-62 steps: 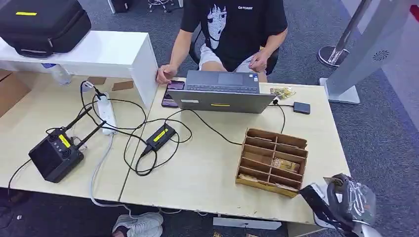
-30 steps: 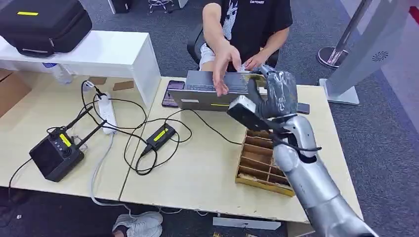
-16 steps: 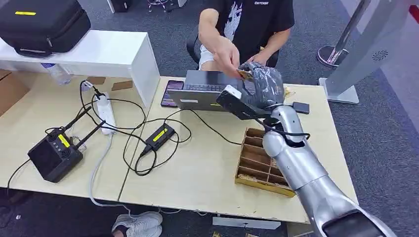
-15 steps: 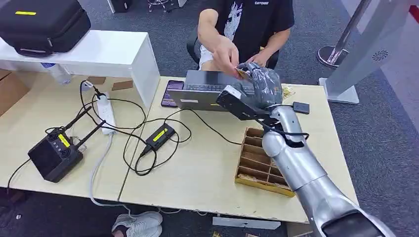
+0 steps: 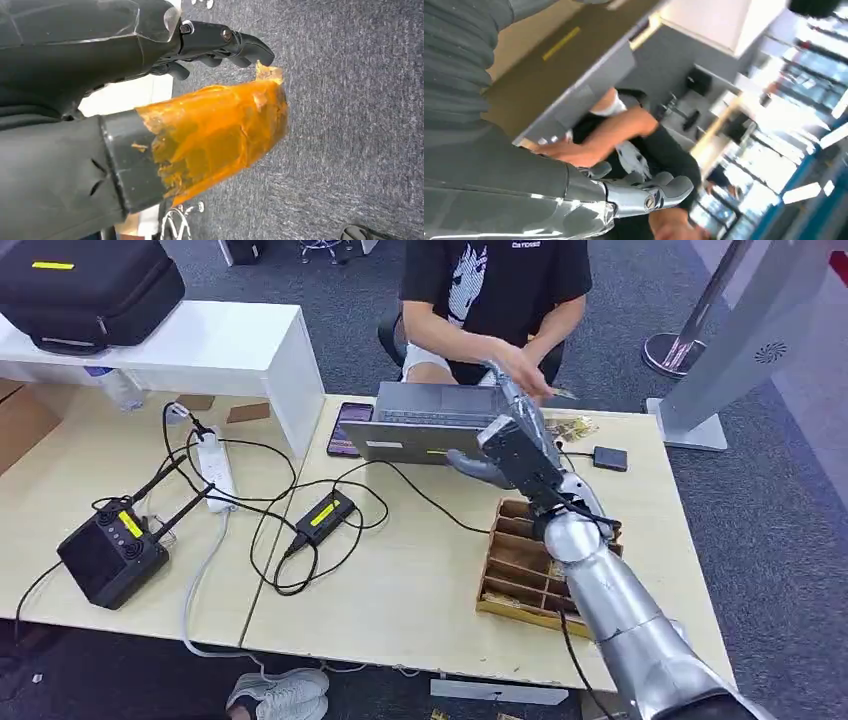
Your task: Pass the card to the sensor for recognition and then transmit it.
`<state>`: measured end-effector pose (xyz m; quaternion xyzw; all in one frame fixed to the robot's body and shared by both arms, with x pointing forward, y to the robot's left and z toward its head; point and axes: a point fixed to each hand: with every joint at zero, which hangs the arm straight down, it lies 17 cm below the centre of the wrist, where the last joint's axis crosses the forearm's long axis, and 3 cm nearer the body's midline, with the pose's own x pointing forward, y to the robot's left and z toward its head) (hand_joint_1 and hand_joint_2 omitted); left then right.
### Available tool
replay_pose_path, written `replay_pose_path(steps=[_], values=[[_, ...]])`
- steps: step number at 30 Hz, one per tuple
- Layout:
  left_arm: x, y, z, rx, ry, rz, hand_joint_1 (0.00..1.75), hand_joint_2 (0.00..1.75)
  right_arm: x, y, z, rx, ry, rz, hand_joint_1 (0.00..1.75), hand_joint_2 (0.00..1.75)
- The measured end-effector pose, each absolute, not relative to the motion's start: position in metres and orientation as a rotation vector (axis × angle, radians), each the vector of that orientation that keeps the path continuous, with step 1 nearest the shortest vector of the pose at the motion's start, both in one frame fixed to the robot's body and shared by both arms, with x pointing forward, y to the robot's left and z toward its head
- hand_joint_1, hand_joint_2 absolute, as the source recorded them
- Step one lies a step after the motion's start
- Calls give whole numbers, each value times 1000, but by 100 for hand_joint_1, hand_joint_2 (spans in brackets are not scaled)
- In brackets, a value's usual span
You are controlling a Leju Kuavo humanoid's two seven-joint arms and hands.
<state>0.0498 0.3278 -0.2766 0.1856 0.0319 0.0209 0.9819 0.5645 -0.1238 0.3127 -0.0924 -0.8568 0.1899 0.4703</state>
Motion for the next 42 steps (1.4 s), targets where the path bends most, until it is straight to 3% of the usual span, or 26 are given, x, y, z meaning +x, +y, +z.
replay_pose_path(steps=[6,14,23,27,30,35,42], values=[[42,328,-277,378,82,82,0,0,521,-191,329,-429,-2248,313,0,175],[33,329,-277,382,104,152,0,0,407,-231,329,-641,-2439,236,0,175],[31,329,-277,383,108,170,0,0,370,-240,329,-662,-2465,236,0,175],[30,327,-277,378,113,199,0,0,362,-228,311,-490,-2445,325,0,175],[28,326,-277,375,117,220,0,0,352,-228,283,-571,-2388,480,0,175],[23,323,-277,375,139,248,0,0,351,-288,226,-1268,-1945,761,0,175],[20,319,-277,369,151,271,0,0,348,-344,171,-1361,-1605,880,0,175]])
